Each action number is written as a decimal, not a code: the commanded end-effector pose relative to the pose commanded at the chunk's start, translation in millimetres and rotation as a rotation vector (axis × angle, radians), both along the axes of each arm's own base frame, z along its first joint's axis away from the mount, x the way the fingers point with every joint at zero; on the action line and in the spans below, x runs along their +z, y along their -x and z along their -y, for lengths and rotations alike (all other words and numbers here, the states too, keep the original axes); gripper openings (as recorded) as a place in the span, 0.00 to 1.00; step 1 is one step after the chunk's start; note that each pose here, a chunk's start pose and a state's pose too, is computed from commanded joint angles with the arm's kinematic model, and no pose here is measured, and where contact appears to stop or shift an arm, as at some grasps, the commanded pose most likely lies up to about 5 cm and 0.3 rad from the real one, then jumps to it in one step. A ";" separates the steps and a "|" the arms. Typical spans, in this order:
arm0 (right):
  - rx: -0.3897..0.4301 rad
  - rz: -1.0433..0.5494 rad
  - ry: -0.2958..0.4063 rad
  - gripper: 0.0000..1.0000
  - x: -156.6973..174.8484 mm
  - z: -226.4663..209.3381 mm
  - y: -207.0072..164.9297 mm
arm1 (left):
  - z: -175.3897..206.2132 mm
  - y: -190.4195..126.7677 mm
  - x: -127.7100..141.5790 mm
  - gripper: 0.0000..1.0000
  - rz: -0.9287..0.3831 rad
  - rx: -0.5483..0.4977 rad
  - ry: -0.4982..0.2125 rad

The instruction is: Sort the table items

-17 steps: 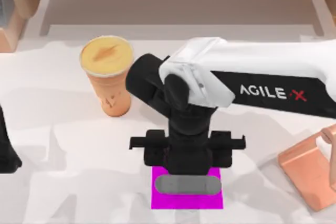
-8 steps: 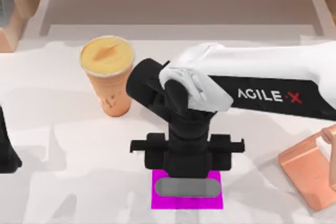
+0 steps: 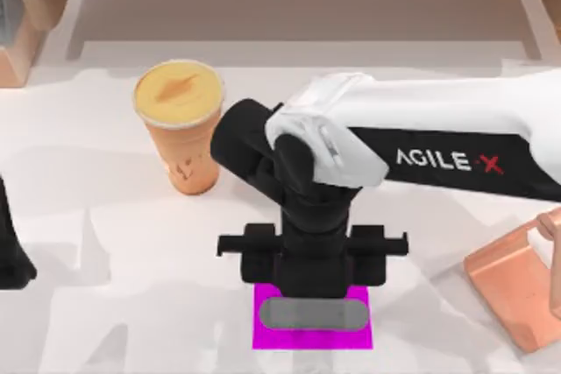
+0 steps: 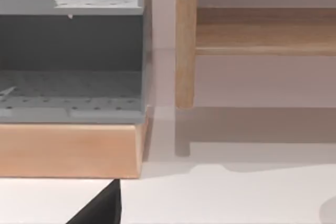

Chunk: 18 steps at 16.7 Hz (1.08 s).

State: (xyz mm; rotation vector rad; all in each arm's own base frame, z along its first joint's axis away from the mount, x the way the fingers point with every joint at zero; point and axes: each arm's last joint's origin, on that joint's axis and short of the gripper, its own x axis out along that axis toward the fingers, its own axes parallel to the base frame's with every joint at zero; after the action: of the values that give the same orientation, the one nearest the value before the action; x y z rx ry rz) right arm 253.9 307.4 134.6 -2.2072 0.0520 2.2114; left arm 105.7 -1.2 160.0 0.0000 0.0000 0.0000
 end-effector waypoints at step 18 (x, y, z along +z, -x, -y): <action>-0.016 0.010 -0.015 1.00 4.1 0.7 -3.3 | 0.0 0.0 0.0 1.00 0.000 0.000 0.000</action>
State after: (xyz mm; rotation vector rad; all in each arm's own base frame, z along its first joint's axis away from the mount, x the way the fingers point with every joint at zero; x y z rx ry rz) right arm 257.2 306.8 138.7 -2.2017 0.0522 2.1858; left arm 105.7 -1.2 160.0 0.0000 0.0000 0.0000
